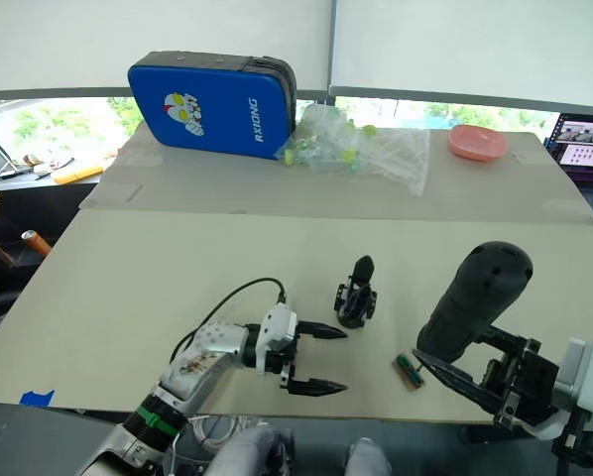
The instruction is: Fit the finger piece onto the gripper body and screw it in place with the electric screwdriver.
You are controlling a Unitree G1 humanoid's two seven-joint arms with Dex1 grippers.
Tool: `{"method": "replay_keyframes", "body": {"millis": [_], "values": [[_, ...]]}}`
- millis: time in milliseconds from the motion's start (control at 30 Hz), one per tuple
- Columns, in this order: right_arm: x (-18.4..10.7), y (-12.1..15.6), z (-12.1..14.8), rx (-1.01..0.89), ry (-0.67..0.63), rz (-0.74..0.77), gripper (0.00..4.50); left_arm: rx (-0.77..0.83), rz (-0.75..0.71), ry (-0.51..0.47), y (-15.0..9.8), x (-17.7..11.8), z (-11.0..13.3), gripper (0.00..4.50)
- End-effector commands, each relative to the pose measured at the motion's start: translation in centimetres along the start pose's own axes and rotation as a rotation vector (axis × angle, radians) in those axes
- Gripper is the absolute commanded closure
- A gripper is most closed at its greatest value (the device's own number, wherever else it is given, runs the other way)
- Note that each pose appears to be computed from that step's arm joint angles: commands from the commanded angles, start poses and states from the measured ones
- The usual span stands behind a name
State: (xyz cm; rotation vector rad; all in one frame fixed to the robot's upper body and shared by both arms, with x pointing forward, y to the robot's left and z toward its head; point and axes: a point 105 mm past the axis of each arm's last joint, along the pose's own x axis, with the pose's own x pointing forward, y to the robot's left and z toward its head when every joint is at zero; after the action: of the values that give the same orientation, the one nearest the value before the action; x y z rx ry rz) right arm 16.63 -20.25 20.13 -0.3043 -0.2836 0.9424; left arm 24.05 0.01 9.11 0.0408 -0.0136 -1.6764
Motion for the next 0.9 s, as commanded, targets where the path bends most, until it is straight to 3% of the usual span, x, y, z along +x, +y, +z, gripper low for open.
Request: {"method": "replay_keyframes", "body": {"millis": [33, 367, 900], "values": [[0.5, -0.2, 2.4, -0.06, -0.055, 0.009, 2.56, 0.036, -0.073, -0.071, -0.7, -0.8, 2.4, 0.0], [1.7, -1.9, 5.6, -0.102, -0.115, -0.014, 2.56, 0.043, -0.115, -0.076, -0.5, -3.8, 3.8, 0.0], [4.8, -5.5, 9.3, -0.12, -0.198, 0.009, 2.56, 0.04, 0.065, -0.188, 4.7, -5.4, 7.5, 0.0]]}}
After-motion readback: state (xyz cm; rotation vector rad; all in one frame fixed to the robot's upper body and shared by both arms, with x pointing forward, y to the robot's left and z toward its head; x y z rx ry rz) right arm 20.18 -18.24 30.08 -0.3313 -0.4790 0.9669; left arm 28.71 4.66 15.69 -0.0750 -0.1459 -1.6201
